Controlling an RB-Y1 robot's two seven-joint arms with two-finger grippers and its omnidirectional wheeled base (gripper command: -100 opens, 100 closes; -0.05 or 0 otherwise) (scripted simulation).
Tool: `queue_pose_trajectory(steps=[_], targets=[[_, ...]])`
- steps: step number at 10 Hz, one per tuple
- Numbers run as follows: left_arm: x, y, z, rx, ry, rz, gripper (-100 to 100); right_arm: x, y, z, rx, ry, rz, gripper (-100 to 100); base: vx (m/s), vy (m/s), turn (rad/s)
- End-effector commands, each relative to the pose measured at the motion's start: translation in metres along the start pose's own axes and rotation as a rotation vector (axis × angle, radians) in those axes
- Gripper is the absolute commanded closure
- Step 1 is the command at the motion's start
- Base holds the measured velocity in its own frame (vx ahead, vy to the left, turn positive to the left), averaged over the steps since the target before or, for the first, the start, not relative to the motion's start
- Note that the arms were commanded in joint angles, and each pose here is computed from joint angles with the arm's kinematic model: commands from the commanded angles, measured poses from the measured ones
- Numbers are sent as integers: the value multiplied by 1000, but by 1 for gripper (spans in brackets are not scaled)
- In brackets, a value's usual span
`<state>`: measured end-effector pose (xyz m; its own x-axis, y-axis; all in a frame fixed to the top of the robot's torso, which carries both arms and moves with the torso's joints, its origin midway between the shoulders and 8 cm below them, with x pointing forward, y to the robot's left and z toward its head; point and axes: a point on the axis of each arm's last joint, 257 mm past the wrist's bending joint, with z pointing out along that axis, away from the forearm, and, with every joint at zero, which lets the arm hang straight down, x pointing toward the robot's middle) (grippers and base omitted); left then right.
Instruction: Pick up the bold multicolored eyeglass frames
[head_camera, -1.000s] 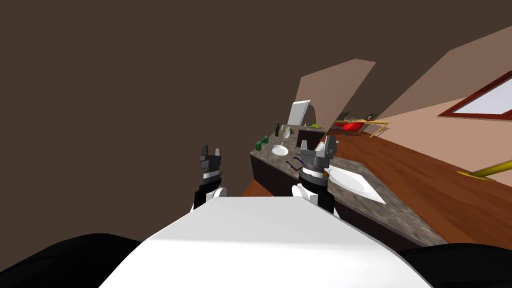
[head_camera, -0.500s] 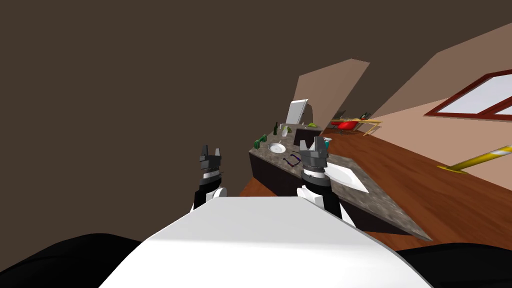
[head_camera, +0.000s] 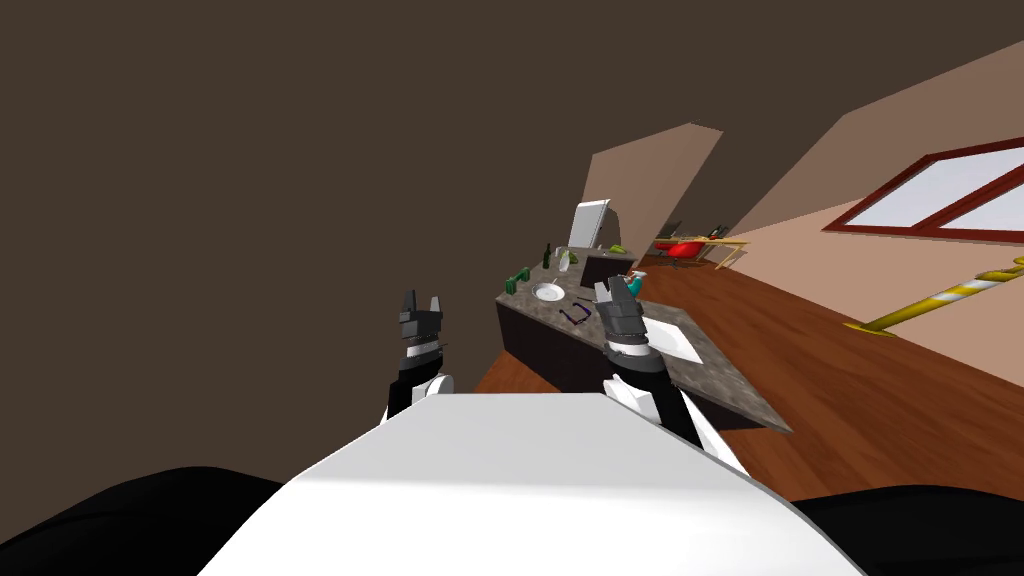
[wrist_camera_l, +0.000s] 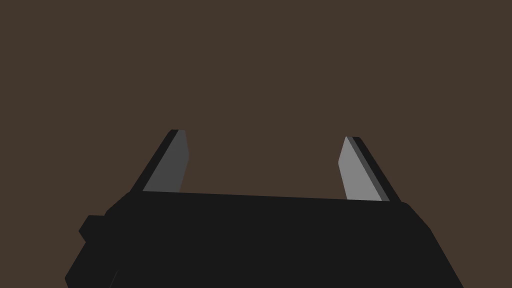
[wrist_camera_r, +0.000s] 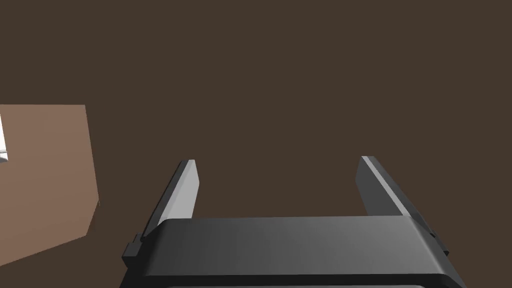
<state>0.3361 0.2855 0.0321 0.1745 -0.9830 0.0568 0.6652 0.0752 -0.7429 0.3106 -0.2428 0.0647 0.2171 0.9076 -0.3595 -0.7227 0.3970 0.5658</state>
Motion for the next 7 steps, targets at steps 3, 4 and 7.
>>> queue_pose_trajectory(steps=[3,4,7], targets=[[0,0,0,0,0,0,0,17,-8,-4,14,123,-127,-100,-99,-19,-27],[0,0,0,0,0,0,0,25,-13,-6,22,177,-188,-100,-72,-33,-18],[0,0,0,0,0,0,0,43,-27,-15,37,300,-317,-100,-96,-28,-12]])
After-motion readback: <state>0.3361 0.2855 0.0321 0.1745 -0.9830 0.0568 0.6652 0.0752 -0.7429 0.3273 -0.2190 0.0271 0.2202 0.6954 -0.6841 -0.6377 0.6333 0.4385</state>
